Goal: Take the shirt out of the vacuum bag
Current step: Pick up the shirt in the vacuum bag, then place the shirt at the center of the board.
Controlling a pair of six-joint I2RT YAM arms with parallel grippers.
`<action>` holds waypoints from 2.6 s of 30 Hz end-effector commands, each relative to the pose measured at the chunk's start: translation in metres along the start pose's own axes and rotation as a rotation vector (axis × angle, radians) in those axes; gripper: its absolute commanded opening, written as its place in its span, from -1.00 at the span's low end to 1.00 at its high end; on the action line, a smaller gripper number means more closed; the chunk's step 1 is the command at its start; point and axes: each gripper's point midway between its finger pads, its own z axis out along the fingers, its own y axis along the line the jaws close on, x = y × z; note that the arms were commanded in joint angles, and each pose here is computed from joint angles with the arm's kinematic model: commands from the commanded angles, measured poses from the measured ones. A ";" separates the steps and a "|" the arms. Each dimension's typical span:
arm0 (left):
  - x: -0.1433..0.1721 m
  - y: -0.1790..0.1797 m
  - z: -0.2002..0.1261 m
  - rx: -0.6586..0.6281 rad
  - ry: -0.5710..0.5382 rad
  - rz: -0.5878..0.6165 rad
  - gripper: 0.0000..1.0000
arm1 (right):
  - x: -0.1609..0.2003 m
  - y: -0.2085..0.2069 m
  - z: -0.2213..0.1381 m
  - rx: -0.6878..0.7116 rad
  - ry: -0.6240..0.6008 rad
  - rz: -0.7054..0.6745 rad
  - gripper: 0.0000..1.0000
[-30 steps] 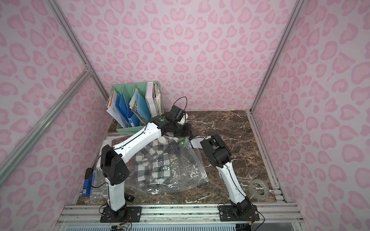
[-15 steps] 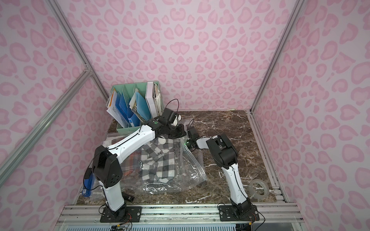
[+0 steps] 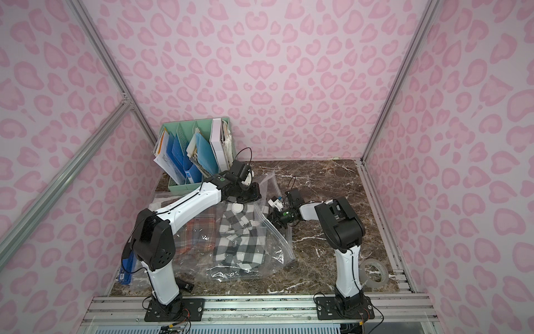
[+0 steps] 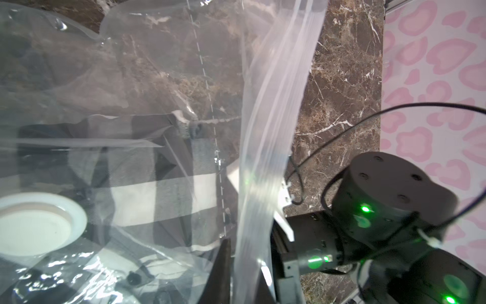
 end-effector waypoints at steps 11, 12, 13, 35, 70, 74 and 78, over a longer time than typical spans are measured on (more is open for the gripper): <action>0.005 0.032 0.020 -0.064 0.024 -0.002 -0.78 | 0.000 -0.020 -0.074 0.085 -0.230 0.085 -1.00; 0.005 0.033 0.022 -0.066 0.027 -0.002 -0.79 | 0.001 -0.022 -0.079 0.087 -0.243 0.088 -1.00; 0.007 0.035 0.024 -0.071 0.035 -0.003 -0.79 | 0.002 -0.023 -0.084 0.087 -0.252 0.088 -1.00; 0.028 0.072 0.048 -0.177 0.100 0.010 -0.80 | 0.009 -0.104 -0.241 0.177 -0.725 0.335 -1.00; -0.018 0.068 0.010 -0.181 -0.014 0.043 -0.80 | 0.084 -0.124 -0.319 0.405 -1.059 0.727 0.06; -0.022 0.065 0.009 -0.169 -0.027 0.046 -0.80 | 0.110 -0.119 -0.309 0.488 -0.990 0.790 0.19; -0.026 0.058 0.008 -0.135 -0.040 0.045 -0.80 | 0.107 -0.100 -0.308 0.512 -0.980 0.701 0.39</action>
